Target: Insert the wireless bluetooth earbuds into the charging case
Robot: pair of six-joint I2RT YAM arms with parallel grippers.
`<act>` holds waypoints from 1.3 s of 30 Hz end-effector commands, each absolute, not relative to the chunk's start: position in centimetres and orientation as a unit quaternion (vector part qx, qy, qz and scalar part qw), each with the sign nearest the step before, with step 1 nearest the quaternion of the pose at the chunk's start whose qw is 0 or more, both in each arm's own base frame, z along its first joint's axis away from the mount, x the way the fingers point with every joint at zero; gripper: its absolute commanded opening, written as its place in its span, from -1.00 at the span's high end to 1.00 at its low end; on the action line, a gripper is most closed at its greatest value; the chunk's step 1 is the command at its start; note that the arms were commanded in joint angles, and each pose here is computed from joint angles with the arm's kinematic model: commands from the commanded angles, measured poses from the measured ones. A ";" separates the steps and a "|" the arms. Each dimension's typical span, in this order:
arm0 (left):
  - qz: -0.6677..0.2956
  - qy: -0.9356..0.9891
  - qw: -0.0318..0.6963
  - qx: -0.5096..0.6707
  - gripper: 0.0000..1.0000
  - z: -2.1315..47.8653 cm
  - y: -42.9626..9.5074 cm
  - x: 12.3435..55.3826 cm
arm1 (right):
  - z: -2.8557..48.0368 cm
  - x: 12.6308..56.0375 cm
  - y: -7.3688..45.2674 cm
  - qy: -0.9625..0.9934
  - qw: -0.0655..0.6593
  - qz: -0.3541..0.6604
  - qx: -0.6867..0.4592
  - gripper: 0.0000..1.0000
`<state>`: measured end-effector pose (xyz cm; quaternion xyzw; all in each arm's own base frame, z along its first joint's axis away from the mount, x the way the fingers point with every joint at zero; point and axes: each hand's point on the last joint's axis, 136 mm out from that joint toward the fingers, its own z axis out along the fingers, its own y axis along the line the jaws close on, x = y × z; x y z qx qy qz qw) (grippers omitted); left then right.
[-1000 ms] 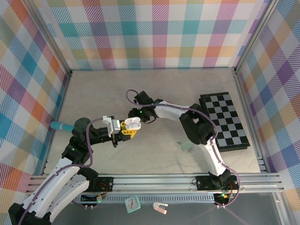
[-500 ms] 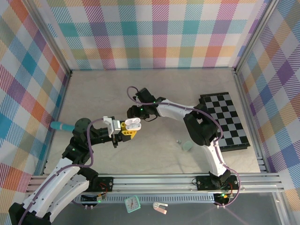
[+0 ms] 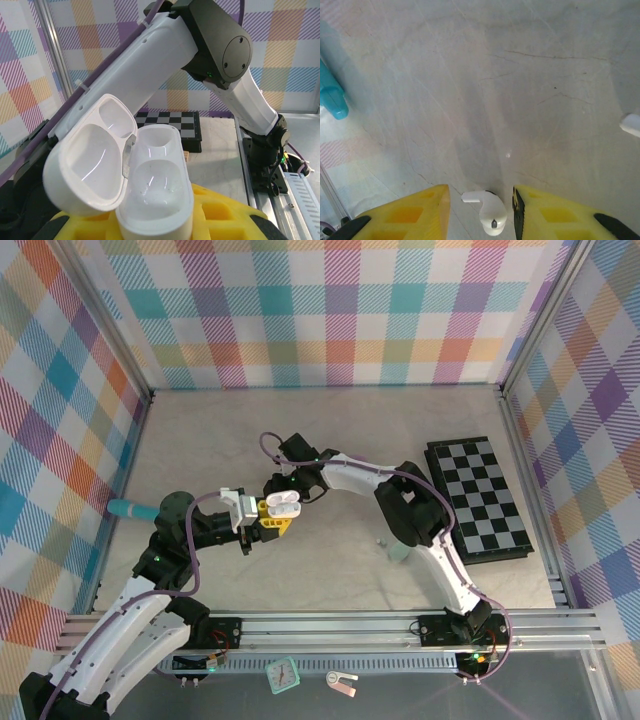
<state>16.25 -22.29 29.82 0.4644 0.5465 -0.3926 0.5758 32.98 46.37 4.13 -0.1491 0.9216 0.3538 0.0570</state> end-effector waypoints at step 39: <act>-0.385 0.530 0.588 0.475 0.86 30.1 -22.1 16.2 | 3.1 30.4 45.9 0.922 0.000 0.325 -0.210 0.58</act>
